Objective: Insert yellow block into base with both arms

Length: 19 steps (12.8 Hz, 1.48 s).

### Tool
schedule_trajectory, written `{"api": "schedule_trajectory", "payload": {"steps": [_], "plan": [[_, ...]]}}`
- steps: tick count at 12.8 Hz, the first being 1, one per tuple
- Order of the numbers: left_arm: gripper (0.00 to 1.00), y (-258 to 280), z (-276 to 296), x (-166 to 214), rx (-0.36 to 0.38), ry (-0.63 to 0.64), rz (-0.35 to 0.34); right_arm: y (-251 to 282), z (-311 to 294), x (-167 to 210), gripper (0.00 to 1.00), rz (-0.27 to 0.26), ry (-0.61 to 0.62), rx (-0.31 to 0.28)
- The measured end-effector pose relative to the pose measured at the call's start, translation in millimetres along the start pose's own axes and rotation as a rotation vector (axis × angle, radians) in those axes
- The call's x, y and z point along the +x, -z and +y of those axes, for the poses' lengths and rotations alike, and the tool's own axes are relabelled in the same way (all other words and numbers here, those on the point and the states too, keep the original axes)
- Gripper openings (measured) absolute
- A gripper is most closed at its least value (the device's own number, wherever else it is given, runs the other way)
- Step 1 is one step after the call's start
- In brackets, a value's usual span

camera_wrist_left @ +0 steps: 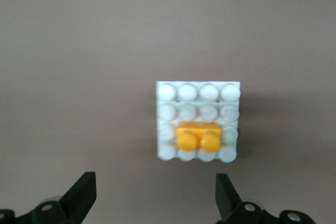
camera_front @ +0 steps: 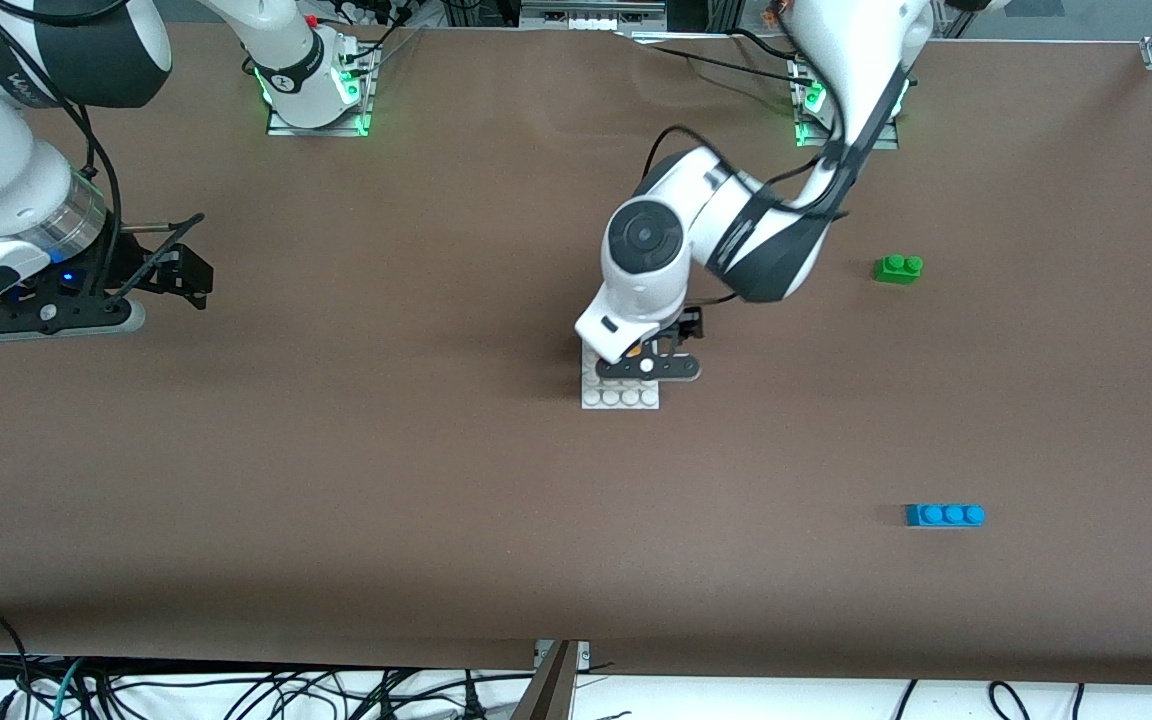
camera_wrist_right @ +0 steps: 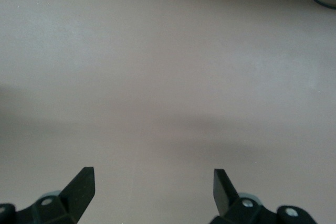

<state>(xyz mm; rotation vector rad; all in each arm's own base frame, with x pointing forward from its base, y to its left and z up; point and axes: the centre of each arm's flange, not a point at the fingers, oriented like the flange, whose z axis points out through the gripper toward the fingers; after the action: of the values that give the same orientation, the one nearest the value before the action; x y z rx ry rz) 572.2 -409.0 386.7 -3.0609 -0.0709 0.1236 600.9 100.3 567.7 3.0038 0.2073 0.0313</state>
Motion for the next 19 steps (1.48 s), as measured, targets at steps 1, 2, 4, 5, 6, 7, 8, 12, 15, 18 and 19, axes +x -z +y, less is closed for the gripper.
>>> {"api": "schedule_trajectory", "payload": {"steps": [1,2,4,5,6,7,8,12,15,18,19], "plan": [[1.0,32,-22,2,-0.005,0.025,0.015,0,0,0,1.0,0.003,-0.001,0.004],[1.0,62,-46,5,-0.012,0.047,0.032,1,-2,0,1.0,0.005,-0.004,0.022],[1.0,109,-97,10,-0.022,0.062,0.05,3,-5,0,1.0,0.004,-0.015,0.077],[1.0,124,-125,14,-0.04,0.051,0.038,4,-4,-1,1.0,0.003,-0.019,0.089],[1.0,138,-153,19,-0.065,0.029,0.027,4,-4,-2,1.0,0.001,-0.021,0.093],[1.0,150,-182,20,-0.076,0.004,0.017,4,-4,-2,1.0,-0.005,-0.021,0.094],[1.0,160,-210,19,-0.077,-0.02,0.015,4,-4,-3,1.0,-0.013,-0.021,0.094],[1.0,165,-310,-3,-0.058,0.01,0.003,0,-2,-7,1.0,-0.05,-0.022,0.092],[1.0,154,-357,-14,-0.057,-0.019,0.029,-2,5,-8,1.0,-0.058,-0.036,0.09],[1.0,139,-395,-14,-0.061,-0.02,0.066,-3,10,-8,1.0,-0.06,-0.045,0.09],[1.0,137,-402,-13,-0.061,-0.039,0.074,-3,10,-8,1.0,-0.06,-0.044,0.091]]}}
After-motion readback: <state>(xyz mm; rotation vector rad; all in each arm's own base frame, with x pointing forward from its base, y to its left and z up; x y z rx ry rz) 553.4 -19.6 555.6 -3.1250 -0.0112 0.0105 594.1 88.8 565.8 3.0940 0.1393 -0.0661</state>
